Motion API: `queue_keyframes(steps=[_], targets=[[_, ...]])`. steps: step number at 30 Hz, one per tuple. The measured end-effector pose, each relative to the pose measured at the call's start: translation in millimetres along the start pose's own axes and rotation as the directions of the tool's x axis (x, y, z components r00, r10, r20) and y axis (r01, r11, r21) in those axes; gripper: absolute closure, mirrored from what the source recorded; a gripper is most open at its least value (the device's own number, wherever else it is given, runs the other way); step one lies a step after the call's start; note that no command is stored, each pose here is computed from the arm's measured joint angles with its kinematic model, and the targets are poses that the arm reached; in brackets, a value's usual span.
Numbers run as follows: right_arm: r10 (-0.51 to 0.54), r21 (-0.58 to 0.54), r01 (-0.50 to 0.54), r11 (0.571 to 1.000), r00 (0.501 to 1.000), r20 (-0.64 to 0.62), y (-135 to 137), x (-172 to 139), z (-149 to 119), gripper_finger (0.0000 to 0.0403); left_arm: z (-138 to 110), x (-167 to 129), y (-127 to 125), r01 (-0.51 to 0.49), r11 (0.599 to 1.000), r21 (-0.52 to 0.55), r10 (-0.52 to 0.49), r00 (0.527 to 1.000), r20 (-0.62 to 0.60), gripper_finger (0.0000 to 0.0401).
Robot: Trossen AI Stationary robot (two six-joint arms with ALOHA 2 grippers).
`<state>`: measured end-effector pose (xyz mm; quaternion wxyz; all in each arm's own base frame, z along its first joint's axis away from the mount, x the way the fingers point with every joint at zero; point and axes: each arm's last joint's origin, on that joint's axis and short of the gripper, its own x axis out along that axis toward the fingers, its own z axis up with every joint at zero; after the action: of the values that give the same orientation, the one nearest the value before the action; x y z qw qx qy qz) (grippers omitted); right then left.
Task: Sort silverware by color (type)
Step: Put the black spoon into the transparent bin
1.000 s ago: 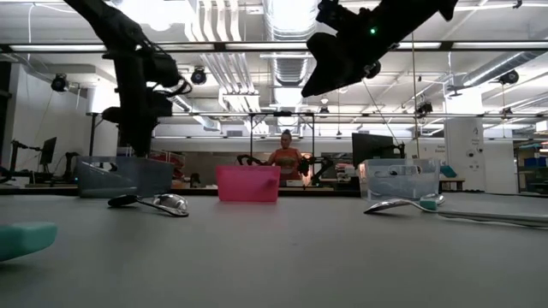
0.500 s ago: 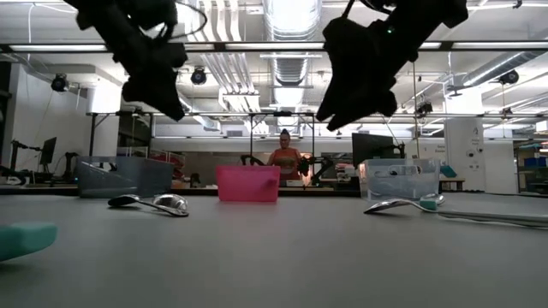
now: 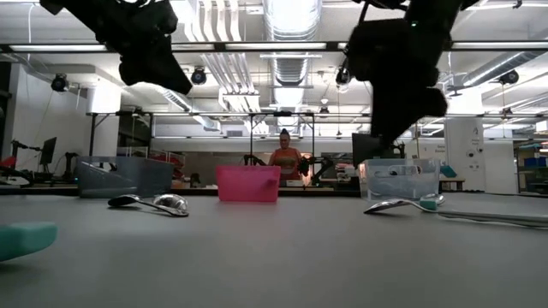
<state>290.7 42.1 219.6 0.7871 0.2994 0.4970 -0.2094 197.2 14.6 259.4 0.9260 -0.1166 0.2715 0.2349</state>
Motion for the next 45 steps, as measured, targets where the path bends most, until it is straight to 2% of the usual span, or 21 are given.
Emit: queue_keyframes(steps=[6,14,22,29,35,41,45], targets=[[-0.137,-0.003,0.138,0.99,0.982,-0.127,-6.9,-7.3,-14.3,0.0275,4.1,-0.9,-2.5,0.004,1.0,-0.003,-0.004,1.0,0.011,0.033],[-0.219,-0.035,0.22,0.975,0.916,-0.335,-12.2,-12.2,-37.9,0.0284,4.7,0.8,-2.9,-0.014,1.0,0.02,0.013,1.0,0.014,0.033],[-0.339,-0.087,0.335,0.938,0.84,-0.424,-15.6,-23.5,-61.0,0.0284,8.6,0.7,-4.2,-0.005,0.998,0.062,0.002,0.999,0.052,0.033],[-0.371,-0.074,0.378,0.923,0.82,-0.435,-21.9,-23.6,-77.0,0.0285,10.3,0.6,-4.8,0.0,0.997,0.071,-0.004,0.998,0.069,0.033],[-0.381,0.003,0.425,0.905,0.815,-0.436,-41.5,-29.0,-91.4,0.0285,10.3,0.6,-4.8,0.0,0.997,0.071,-0.005,0.998,0.069,0.033],[-0.357,0.204,0.471,0.858,0.833,-0.422,-65.9,-38.3,-102.5,0.0285,10.3,0.6,-4.8,0.0,0.997,0.071,-0.005,0.998,0.069,0.033],[-0.329,0.29,0.463,0.837,0.851,-0.409,-75.7,-40.8,-111.0,0.0285,10.3,0.6,-4.8,0.0,0.997,0.071,-0.005,0.998,0.069,0.033]])
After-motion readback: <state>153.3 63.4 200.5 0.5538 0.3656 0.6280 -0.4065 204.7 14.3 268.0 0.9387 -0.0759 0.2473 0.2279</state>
